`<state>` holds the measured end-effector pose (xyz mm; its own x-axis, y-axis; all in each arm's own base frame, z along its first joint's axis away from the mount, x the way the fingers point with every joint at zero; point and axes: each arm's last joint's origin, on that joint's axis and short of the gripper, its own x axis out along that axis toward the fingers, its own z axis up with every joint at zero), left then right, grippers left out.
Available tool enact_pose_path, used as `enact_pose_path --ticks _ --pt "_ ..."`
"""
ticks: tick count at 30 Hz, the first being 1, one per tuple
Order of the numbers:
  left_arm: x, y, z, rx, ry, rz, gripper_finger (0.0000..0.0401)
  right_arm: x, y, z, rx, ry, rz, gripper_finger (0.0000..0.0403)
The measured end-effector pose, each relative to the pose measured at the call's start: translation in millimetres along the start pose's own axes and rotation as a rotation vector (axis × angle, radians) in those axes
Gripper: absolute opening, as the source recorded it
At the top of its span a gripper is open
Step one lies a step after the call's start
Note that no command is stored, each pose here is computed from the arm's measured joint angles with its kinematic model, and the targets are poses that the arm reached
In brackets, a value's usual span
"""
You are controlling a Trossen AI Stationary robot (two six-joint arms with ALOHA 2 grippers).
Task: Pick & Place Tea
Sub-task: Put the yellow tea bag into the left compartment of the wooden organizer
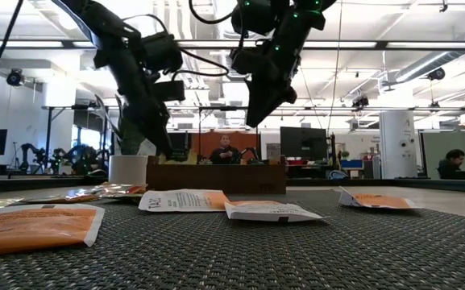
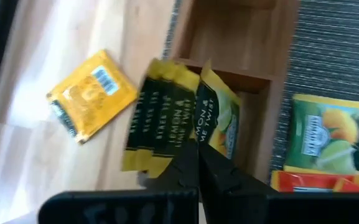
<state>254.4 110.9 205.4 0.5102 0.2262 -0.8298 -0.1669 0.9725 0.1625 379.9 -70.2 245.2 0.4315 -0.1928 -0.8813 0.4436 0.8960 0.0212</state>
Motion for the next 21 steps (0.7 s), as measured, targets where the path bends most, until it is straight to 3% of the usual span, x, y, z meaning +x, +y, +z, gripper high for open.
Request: enact_pose_path --ticks 11,21 --pt "-7.5 4.2 6.8 -0.062 -0.023 0.080 0.0005 6.5 -0.5 -5.2 0.000 0.007 0.005 0.0057" --pt "-13.2 3.3 10.3 -0.077 -0.007 0.103 0.0113 6.7 -0.5 -5.2 -0.001 0.007 0.008 0.0057"
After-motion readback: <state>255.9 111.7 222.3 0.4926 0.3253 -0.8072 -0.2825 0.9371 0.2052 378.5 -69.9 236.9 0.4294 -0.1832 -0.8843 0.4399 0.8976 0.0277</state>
